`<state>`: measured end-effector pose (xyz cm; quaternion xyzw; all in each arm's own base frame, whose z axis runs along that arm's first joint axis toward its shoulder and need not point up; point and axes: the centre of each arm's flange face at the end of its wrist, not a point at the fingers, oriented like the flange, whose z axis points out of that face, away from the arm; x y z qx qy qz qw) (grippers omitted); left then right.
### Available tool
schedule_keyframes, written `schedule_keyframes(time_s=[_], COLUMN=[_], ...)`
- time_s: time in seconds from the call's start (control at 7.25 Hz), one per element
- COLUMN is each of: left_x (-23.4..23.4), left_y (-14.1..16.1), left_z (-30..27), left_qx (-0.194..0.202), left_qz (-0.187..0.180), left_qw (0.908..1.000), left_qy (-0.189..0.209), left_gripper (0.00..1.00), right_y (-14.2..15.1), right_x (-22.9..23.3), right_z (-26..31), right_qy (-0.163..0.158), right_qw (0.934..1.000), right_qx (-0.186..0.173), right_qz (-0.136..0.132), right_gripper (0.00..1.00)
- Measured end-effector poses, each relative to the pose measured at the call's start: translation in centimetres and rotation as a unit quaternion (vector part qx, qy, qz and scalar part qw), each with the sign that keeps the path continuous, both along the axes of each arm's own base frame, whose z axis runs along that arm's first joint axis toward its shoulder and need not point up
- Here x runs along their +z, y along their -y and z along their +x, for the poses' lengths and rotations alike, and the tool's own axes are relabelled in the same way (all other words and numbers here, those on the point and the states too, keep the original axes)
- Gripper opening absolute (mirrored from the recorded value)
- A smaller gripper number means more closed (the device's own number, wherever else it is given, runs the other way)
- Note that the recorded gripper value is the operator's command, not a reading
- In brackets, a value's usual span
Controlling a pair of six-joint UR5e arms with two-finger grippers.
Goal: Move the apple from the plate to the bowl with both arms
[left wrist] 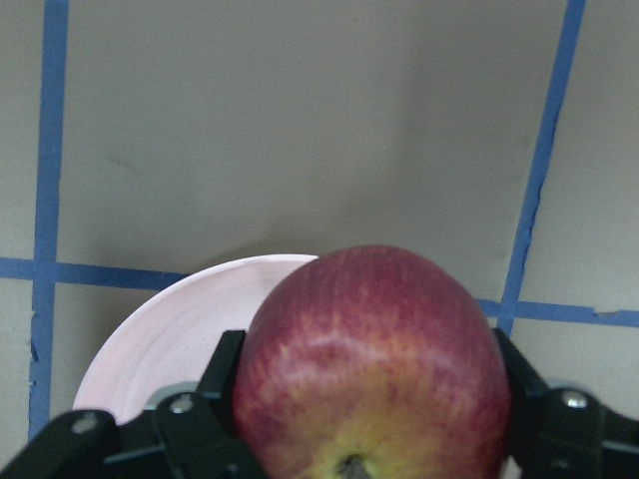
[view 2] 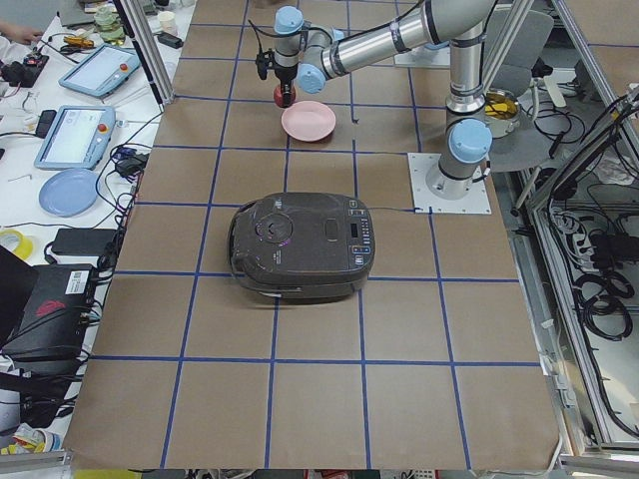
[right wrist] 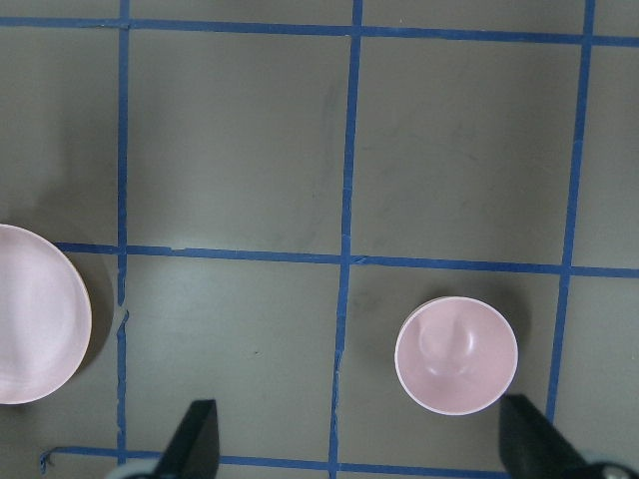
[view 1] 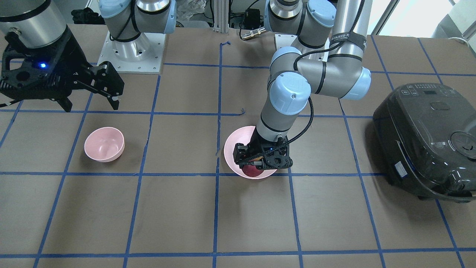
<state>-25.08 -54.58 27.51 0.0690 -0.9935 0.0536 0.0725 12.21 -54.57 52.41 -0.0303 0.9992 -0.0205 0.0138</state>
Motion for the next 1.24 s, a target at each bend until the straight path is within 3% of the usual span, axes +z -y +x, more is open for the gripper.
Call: schedule_keyframes(time_s=[0.41,0.69,0.97,1.1,1.24], left_x=[0.6,0.7,0.6,0.6,0.5], left_y=[-0.2,-0.1,0.0,0.0,0.0], left_z=[0.3,0.5,0.6,0.6,0.6], left_qx=[-0.002,-0.001,0.000,0.000,0.000], left_qz=[0.006,0.006,0.006,0.007,0.007], left_qw=[1.0000,1.0000,1.0000,1.0000,1.0000], left_qy=[0.002,0.002,0.002,0.002,0.002], left_gripper=[0.05,0.05,0.05,0.05,0.05], right_y=[-1.1,-3.2,-7.1,-8.4,-9.0], right_x=[-9.3,-19.4,-28.7,-31.1,-32.2], right_z=[-0.9,-3.4,-5.6,-5.8,-5.9], right_qy=[-0.007,-0.008,-0.013,-0.014,-0.014], right_qw=[0.9988,0.9981,0.9985,0.9985,0.9985], right_qx=[0.022,0.002,-0.021,-0.024,-0.025], right_qz=[0.043,0.061,0.049,0.047,0.048], right_gripper=[0.94,0.86,0.63,0.24,0.00])
